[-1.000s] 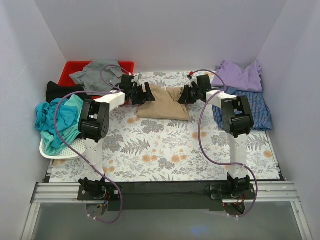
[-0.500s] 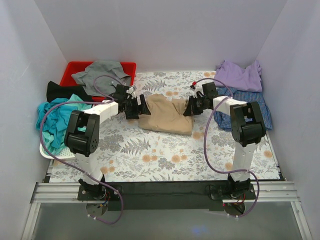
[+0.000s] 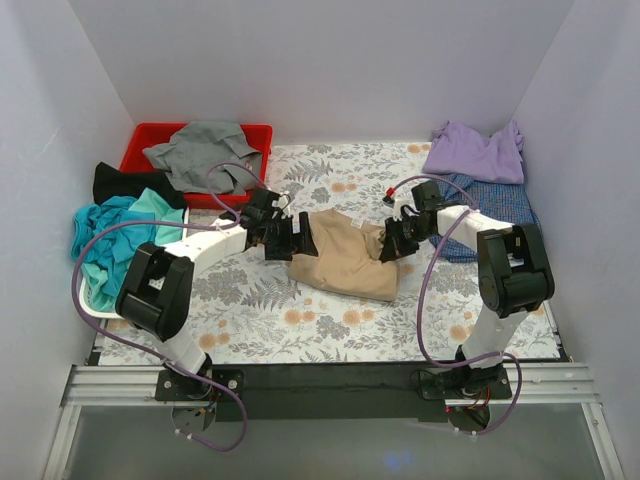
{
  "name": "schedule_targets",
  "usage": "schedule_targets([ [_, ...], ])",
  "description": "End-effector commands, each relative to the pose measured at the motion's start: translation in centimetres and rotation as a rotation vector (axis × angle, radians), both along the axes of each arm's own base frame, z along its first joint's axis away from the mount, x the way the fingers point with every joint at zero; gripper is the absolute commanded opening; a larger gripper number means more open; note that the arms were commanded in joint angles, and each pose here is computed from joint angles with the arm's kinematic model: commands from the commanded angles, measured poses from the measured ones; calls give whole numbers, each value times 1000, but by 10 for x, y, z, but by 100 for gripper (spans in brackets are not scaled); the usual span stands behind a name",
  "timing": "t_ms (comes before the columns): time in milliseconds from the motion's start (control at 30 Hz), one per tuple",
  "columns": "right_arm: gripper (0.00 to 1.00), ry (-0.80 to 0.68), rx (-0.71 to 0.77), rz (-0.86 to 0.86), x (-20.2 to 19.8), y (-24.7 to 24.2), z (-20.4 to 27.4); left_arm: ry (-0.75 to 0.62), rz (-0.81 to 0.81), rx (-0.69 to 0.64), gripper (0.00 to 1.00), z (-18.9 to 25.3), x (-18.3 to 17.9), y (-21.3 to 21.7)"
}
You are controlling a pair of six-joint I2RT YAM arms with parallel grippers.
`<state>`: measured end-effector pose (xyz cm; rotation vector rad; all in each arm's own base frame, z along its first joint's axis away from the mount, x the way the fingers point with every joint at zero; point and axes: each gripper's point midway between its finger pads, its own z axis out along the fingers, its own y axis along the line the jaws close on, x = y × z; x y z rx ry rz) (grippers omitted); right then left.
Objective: Fold and stack the t-shirts
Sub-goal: Fold the tshirt
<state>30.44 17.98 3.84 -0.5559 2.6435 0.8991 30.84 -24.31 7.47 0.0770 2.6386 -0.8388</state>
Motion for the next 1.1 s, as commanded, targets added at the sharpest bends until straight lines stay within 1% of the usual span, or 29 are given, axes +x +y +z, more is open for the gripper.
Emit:
schedule_targets([
  [0,11,-18,-39,43,8,-5,4,-98,12,12,83,25,17,3],
  [67,29,-31,-62,18,20,-5,4,-112,10,32,84,23,27,3],
  [100,43,-54,-70,5,26,-5,6,-118,7,37,84,23,30,2],
  [167,53,-129,-109,-31,38,-11,21,-147,15,51,85,29,43,0],
  [200,67,-160,-113,-56,43,-11,28,-162,17,47,86,34,48,-1],
  [233,67,-238,-150,-102,54,-18,44,-173,1,31,86,38,50,-6],
  [300,69,-310,-178,-163,62,-25,59,-205,-32,-7,86,50,60,-17],
  [333,69,-377,-186,-188,67,-29,78,-200,-52,-39,86,54,60,-23],
  [367,70,-387,-177,-217,68,-31,85,-222,-68,-71,87,62,66,-30],
  [400,73,-398,-162,-228,67,-29,92,-210,-86,-89,87,58,66,-35],
  [500,74,-398,-81,-196,58,-12,106,-188,-128,-162,87,55,65,-49],
  [533,74,-379,-27,-168,52,-1,108,-174,-131,-170,87,51,64,-52],
  [600,74,-356,2,-130,41,18,103,-155,-134,-186,88,44,67,-56],
  [633,75,-345,16,-116,37,26,100,-117,-125,-177,88,29,67,-57],
  [667,75,-338,33,-91,32,37,98,-97,-112,-174,88,23,68,-56],
  [767,76,-289,54,-73,21,51,81,-50,-95,-166,88,9,68,-57],
  [867,77,-267,49,-75,21,55,64,-47,-105,-186,88,7,66,-60],
  [967,77,-255,-11,-99,25,49,45,-46,-95,-172,88,2,69,-59],
  [1000,77,-256,-54,-117,29,42,36,-44,-88,-163,88,-1,69,-57],
  [1067,77,-250,-109,-141,28,32,24,-60,-69,-121,89,-6,75,-51],
])
